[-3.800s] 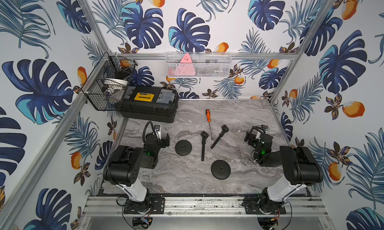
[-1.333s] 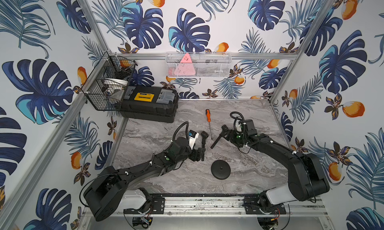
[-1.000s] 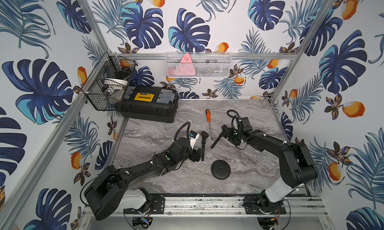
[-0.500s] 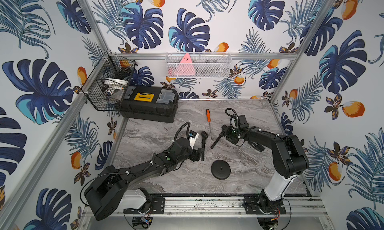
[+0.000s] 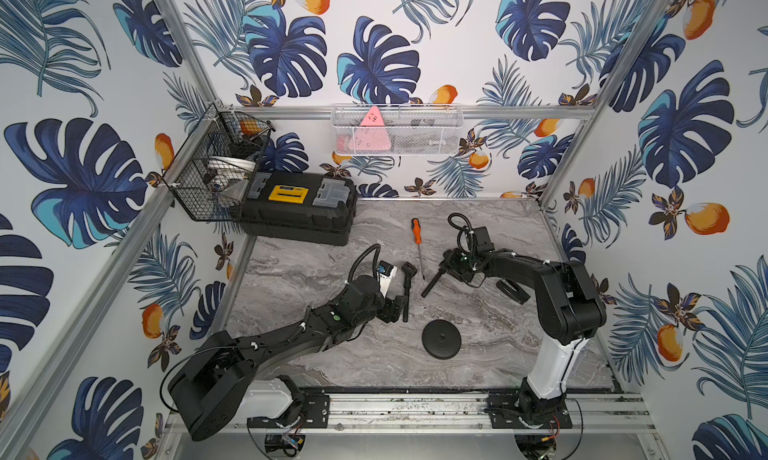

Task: Assemble a microphone stand
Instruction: Pick up the microphone stand pole from the center of the board.

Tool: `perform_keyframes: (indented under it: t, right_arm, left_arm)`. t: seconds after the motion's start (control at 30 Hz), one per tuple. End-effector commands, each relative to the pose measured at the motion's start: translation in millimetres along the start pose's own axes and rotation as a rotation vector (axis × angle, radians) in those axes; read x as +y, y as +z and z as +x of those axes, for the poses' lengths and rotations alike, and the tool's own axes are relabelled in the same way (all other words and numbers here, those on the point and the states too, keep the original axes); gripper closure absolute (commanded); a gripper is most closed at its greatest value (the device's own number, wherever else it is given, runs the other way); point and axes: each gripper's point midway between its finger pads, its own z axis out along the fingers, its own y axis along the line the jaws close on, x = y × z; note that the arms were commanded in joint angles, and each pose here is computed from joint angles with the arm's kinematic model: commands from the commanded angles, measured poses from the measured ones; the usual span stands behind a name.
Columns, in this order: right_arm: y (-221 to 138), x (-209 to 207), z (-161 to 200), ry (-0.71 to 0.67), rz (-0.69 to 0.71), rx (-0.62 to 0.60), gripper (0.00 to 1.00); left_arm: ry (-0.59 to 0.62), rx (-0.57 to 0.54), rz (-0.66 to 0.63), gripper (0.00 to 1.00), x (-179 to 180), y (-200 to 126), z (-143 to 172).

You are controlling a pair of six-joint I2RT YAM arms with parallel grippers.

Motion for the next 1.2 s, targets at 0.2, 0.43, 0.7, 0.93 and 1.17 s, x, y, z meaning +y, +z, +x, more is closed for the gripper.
perform_keyframes:
  t: [0.2, 0.43, 0.7, 0.93, 1.17]
  right_arm:
    - [7.3, 3.9, -10.4, 0.038, 0.007, -0.016, 0.64]
    - [11.8, 0.7, -8.7, 0.034, 0.020, -0.001, 0.63]
    - [15.7, -2.1, -8.2, 0.022, 0.035, 0.010, 0.72]
    - [5.8, 11.9, -12.8, -0.003, -0.003, -0.002, 0.85]
    - [-52.6, 44.0, -30.4, -0.121, -0.069, -0.143, 0.85]
  left_arm:
    - [0.020, -0.001, -0.008, 0.22, 1.0, -0.5, -0.6]
    - [0.021, 0.006, -0.033, 0.20, 5.5, -0.1, 0.9]
    - [0.019, 0.002, -0.032, 0.20, 5.4, -1.3, -0.2]
    - [0.022, 0.004, -0.009, 0.20, 1.1, -0.5, 0.3]
    - [0.006, 0.010, 0.023, 0.19, -4.8, 0.9, 0.9]
